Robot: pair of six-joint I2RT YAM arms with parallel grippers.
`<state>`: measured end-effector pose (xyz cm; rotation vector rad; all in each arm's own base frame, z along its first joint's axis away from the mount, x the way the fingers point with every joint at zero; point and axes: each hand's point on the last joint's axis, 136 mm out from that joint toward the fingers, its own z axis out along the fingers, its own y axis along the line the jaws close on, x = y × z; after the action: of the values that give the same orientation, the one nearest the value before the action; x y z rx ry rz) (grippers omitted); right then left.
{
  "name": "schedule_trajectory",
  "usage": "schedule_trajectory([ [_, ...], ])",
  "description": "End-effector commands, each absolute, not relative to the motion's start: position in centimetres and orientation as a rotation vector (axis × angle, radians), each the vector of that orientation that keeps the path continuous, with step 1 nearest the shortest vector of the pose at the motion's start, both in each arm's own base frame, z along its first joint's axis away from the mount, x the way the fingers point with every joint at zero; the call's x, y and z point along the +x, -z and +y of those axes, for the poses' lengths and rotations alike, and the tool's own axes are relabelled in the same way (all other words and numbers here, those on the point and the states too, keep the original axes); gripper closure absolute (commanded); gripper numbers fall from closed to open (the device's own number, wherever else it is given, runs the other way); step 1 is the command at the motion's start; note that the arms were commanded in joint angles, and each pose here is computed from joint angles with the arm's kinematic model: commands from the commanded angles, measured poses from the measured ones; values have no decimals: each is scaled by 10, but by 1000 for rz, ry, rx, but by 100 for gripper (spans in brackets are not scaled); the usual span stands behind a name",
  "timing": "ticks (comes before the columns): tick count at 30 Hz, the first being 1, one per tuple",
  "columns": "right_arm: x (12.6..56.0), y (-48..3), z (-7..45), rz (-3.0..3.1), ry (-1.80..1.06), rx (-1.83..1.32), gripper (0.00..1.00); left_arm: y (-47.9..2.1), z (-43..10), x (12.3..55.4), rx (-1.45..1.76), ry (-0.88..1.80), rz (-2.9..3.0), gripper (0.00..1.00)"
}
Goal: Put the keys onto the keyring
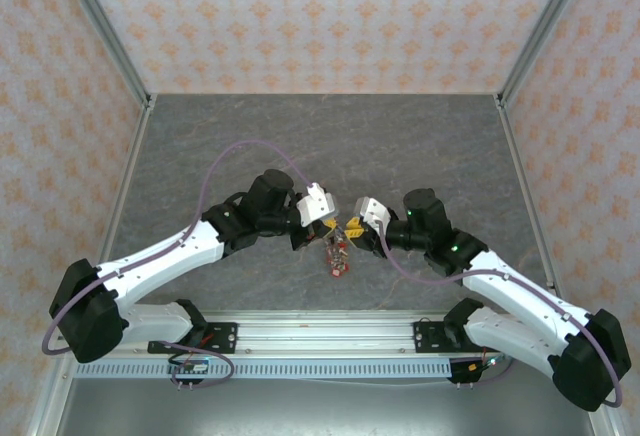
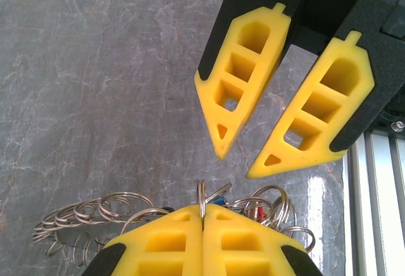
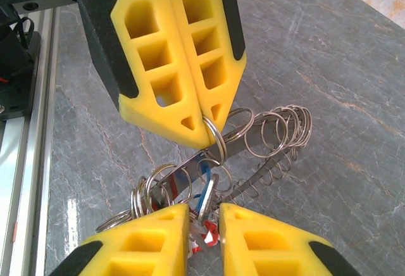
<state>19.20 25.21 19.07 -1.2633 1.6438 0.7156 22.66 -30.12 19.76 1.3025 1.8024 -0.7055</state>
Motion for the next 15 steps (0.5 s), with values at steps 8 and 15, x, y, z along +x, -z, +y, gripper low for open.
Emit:
schedule_trajectory([
  [8,197,-205,258,1612,-673,-1319,80,-219,-309,227,1312,698,1733,100],
  [15,196,-212,268,1576,-751,-1289,80,-222,-313,225,1316,708,1724,100],
])
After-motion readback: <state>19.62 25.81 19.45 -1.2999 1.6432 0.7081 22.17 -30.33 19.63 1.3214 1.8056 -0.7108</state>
